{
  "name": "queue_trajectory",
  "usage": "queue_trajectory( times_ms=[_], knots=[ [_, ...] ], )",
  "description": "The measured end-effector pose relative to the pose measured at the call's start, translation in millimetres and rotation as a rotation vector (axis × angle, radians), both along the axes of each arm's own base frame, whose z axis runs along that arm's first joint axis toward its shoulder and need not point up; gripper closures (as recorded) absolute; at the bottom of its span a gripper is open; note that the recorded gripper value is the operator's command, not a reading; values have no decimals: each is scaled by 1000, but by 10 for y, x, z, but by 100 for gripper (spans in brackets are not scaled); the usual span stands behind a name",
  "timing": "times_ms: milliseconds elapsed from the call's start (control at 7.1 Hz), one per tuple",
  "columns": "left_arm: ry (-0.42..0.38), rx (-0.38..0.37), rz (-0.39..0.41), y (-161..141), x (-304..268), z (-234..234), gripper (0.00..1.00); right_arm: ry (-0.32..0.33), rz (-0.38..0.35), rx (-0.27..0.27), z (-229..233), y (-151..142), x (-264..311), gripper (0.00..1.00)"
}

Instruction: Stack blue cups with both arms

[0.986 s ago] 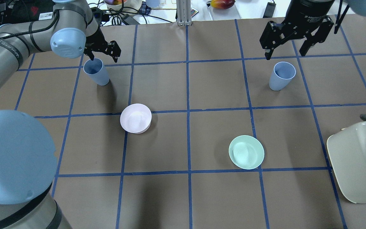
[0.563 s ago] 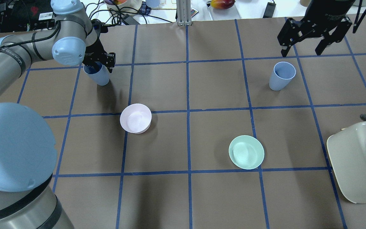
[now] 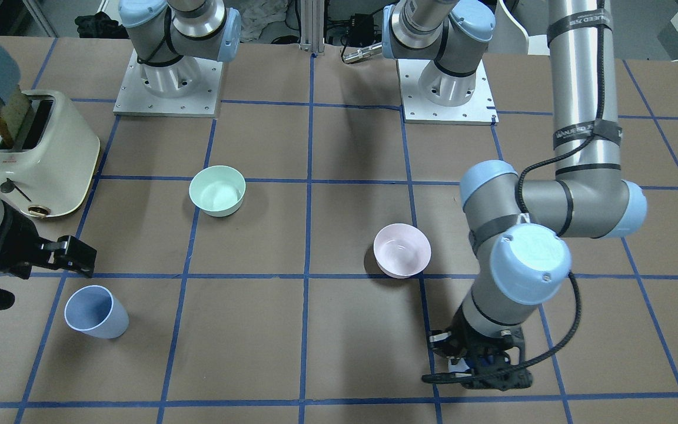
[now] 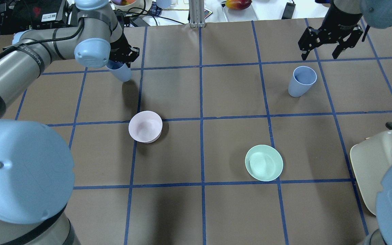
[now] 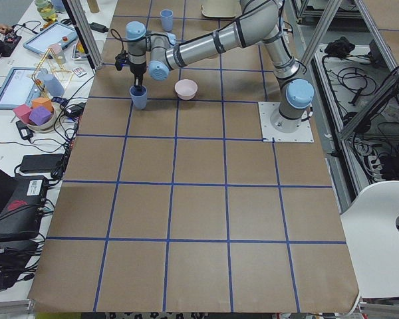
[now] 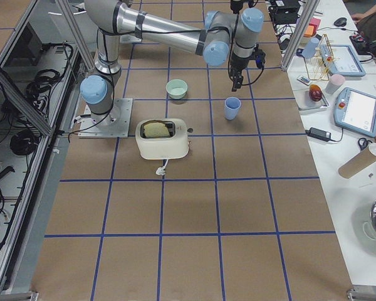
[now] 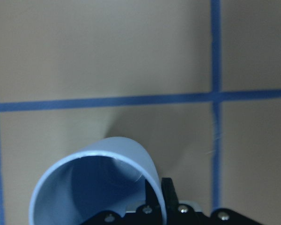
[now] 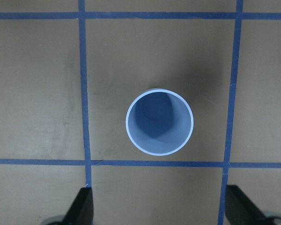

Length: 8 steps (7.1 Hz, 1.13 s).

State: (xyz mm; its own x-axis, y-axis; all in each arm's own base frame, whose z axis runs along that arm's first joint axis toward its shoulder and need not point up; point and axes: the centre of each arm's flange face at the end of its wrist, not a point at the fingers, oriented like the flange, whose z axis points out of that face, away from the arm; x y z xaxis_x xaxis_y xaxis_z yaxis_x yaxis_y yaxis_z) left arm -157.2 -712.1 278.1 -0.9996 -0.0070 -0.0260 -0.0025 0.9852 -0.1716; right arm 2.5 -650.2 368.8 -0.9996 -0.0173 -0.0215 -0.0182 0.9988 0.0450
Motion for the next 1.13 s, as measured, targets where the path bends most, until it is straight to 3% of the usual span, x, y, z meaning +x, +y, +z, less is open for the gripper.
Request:
queue_trajectory(
  times_ms=[282, 563, 704, 845, 986, 1127],
  knots=[
    [50, -38, 27, 239, -1198, 151, 100, 4, 18, -13, -363, -202, -182, 0],
    [77, -3, 76, 851, -2163, 88, 100, 0, 17, 13, -632, -268, -253, 0],
    [63, 48, 97, 1264, -2444, -124, 92, -4, 10, 32, -766, -290, -288, 0],
    [42, 88, 104, 1588, -2540, -318, 1, -8, 5, 48, -875, -308, -315, 1],
    [32, 111, 105, 1772, -2552, -411, 0, -11, 1, 59, -950, -318, -333, 11],
    [41, 115, 107, 1809, -2536, -392, 0, -15, -2, 68, -1018, -328, -350, 31]
  ],
)
